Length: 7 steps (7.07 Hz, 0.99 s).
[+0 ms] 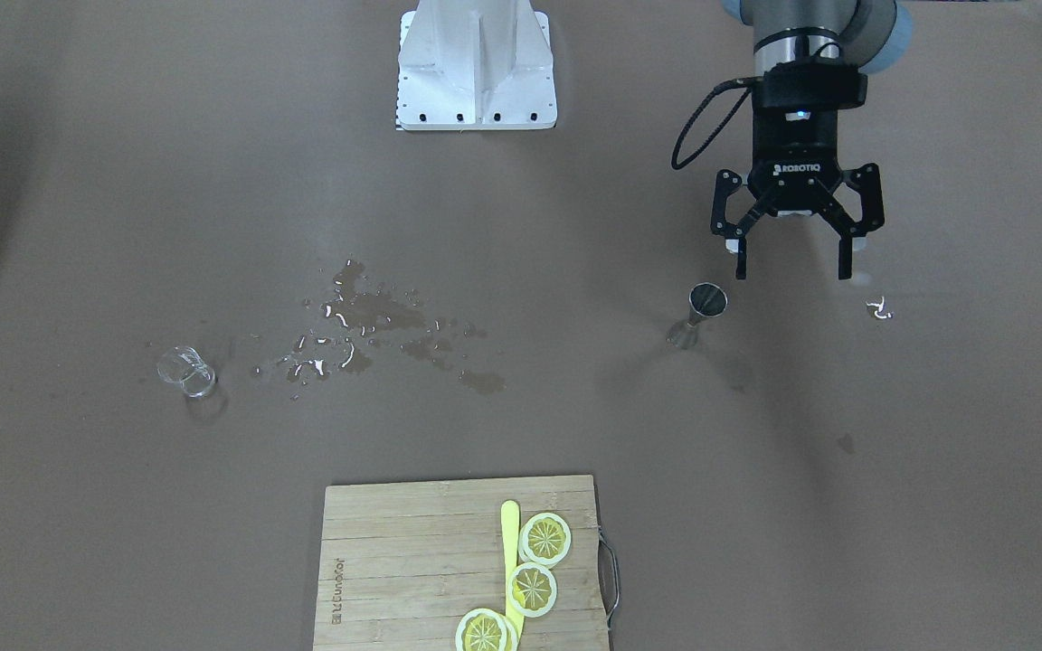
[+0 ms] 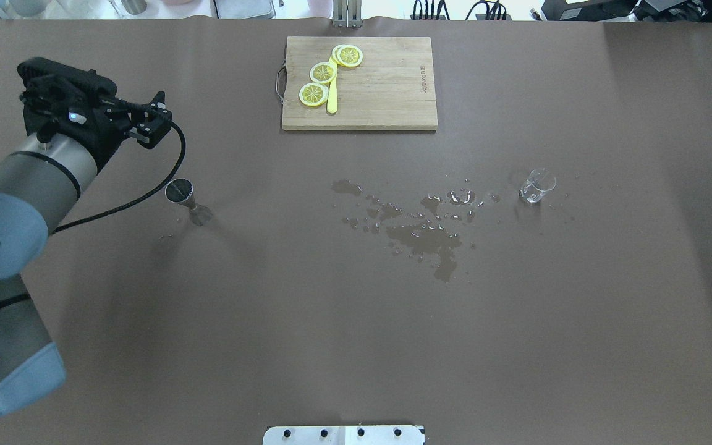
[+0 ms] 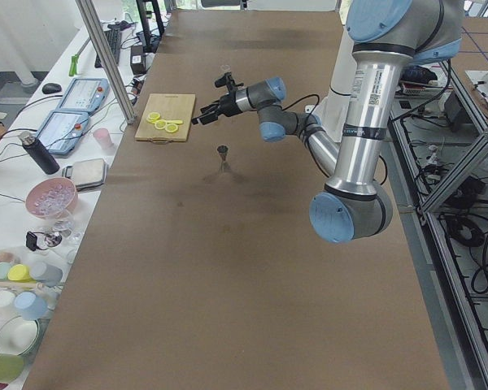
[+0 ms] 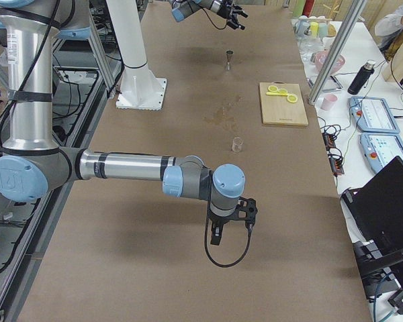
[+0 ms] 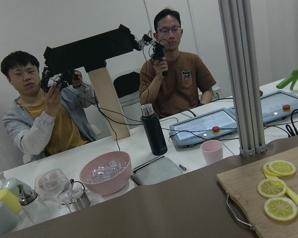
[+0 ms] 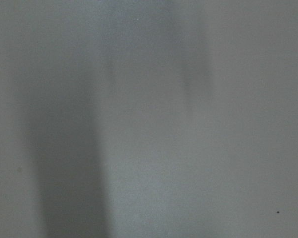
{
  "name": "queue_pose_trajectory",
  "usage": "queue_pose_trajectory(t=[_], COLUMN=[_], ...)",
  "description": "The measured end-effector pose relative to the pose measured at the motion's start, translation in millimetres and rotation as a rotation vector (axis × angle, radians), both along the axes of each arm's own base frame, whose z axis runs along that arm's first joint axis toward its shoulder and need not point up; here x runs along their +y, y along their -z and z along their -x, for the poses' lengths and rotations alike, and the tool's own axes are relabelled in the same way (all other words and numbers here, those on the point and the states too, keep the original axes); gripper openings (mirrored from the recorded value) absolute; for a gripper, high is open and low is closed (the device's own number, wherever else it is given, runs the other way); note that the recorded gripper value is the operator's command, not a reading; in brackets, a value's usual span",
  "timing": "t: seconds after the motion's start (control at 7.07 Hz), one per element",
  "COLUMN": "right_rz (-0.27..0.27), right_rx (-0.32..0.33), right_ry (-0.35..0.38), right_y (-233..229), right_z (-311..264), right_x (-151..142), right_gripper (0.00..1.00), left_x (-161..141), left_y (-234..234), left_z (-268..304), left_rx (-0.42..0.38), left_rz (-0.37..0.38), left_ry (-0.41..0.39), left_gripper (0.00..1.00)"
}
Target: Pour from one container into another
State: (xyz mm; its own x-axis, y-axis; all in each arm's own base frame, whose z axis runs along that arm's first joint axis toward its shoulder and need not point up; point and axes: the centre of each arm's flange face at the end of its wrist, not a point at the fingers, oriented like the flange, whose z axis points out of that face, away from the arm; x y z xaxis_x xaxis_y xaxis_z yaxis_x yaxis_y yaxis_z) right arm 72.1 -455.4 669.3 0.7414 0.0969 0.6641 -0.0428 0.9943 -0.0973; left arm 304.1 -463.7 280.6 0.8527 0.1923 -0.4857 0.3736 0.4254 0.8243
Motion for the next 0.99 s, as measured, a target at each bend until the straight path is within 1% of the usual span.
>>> queue_pose_trajectory(t=[0.28, 0.42, 0.57, 0.71, 0.85, 0.99], right_rz=[0.001, 0.001, 0.001, 0.001, 0.001, 0.000], right_rx=[0.005, 0.007, 0.007, 0.008, 0.009, 0.009], right_ry=[0.001, 0.001, 0.001, 0.001, 0.001, 0.002], right_y=[-1, -1, -1, -1, -1, -1], right_z=[0, 0, -1, -1, 0, 0], right_x=[0, 0, 0, 0, 0, -1], right_gripper=[1.00, 1.00, 1.00, 1.00, 1.00, 1.00], left_x=[-73, -100, -123, -138, -148, -158], left_y=[-34, -58, -83, -107, -131, -154], left_z=[25, 34, 45, 61, 82, 110], left_rx=[0.000, -0.003, 0.003, 0.009, 0.023, 0.068], left_rz=[0.129, 0.202, 0.286, 0.396, 0.524, 0.631], left_ry=[-0.088, -0.124, -0.169, -0.214, -0.249, -0.282], left_gripper=[0.99, 0.99, 0.99, 0.99, 0.99, 0.99])
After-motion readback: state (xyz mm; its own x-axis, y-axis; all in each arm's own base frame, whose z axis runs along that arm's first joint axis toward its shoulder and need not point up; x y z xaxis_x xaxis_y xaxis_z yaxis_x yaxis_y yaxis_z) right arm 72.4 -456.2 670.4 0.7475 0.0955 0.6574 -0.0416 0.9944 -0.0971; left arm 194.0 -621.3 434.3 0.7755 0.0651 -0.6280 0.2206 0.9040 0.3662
